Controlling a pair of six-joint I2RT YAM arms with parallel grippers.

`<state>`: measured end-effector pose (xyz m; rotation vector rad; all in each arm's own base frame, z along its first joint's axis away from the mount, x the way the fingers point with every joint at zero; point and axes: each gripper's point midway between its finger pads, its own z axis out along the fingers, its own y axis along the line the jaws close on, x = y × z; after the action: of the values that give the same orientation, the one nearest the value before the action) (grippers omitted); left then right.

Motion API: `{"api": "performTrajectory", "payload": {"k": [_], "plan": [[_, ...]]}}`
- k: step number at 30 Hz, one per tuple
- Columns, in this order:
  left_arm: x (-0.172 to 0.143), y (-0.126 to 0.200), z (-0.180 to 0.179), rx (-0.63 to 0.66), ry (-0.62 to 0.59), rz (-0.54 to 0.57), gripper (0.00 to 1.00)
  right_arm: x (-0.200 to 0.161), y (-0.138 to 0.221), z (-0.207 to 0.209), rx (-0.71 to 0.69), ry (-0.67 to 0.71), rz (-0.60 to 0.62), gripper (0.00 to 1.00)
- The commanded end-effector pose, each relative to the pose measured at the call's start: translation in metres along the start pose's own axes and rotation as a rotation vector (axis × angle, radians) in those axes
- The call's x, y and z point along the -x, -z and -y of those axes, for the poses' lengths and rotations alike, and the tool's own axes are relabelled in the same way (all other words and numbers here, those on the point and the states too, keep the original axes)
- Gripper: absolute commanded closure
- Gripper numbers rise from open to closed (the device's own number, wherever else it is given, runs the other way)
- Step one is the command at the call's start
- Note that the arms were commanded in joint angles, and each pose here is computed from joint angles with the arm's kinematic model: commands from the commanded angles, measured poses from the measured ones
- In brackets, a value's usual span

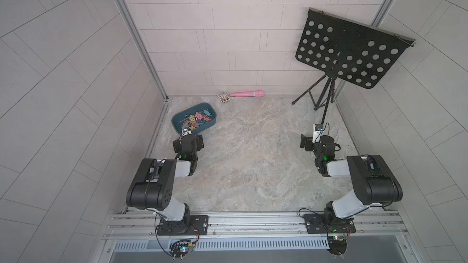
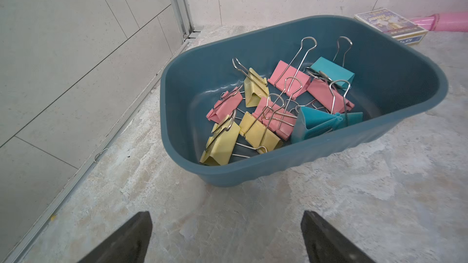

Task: Take out the binder clips from the storage box
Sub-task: Move the storage box to the center of the board.

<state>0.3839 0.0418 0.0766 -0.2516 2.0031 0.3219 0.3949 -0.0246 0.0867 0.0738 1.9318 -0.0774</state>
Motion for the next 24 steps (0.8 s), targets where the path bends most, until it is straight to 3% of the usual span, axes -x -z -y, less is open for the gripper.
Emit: {"api": "performTrajectory", "payload": {"k": [1,24], "plan": [[0.0125,0.0011,0.0006,0.000,-0.002,0.031,0.00,0.0024,0.0006,0.0007,-0.009,0.004,0.018,0.00],[0.0122,0.0001,0.0013,-0.002,-0.001,0.027,0.00,0.0018,0.0005,0.0005,-0.010,0.006,0.013,0.00]]}}
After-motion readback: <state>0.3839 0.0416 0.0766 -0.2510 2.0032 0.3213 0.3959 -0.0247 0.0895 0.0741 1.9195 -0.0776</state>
